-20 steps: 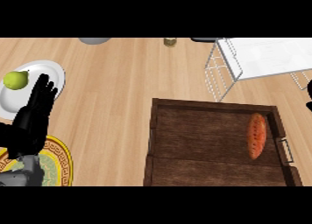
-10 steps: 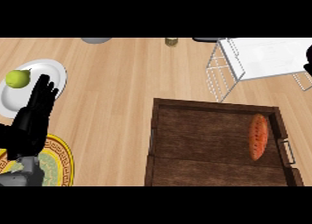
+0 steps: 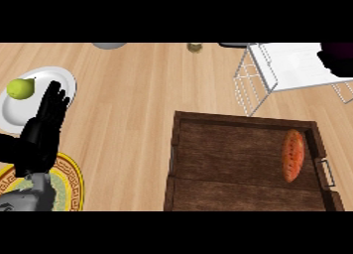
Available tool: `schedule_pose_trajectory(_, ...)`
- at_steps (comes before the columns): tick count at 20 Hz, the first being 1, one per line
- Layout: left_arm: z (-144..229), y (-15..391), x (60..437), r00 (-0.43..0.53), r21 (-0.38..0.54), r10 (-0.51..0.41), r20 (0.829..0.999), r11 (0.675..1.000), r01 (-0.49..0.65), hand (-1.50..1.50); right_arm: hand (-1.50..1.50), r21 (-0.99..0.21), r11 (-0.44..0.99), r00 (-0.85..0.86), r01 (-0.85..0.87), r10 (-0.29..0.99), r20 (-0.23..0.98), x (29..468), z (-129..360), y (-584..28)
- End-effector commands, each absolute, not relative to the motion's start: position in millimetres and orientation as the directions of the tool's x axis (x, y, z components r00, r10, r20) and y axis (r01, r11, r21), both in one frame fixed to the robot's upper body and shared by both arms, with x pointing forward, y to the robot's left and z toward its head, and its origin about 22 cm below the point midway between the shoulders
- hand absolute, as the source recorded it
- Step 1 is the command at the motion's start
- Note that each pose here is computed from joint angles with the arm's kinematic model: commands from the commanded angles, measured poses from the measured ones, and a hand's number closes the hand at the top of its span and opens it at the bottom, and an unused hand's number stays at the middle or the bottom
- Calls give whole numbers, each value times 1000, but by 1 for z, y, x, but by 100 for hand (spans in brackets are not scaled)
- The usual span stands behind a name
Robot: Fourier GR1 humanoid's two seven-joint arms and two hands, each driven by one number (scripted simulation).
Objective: Pick the eggplant from the tray and place it in the tiered shelf
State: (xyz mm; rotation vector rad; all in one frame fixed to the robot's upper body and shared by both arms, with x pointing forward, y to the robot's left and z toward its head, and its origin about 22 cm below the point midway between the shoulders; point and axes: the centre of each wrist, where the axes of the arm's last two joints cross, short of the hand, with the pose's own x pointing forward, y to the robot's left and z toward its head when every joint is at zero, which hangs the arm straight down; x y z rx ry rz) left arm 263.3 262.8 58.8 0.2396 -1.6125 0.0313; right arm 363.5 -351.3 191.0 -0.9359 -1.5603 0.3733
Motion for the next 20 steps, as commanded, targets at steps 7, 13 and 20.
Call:
schedule_pose_trajectory(7, 59, 265, 274, -42, 119, -129, 991, 976, -181, 0, 150, -756, 564, 48, 332, 790, 611, 415, 151, -340)
schedule_pose_trajectory(13, 71, 262, 274, -62, 115, -126, 990, 982, -152, 0, -150, -605, 715, 80, 350, 620, 780, 425, 143, -371)
schedule_pose_trajectory(20, 55, 262, 259, -43, 137, -145, 988, 978, -159, 0, -150, -570, 770, 31, 288, 587, 809, 439, 148, -361)
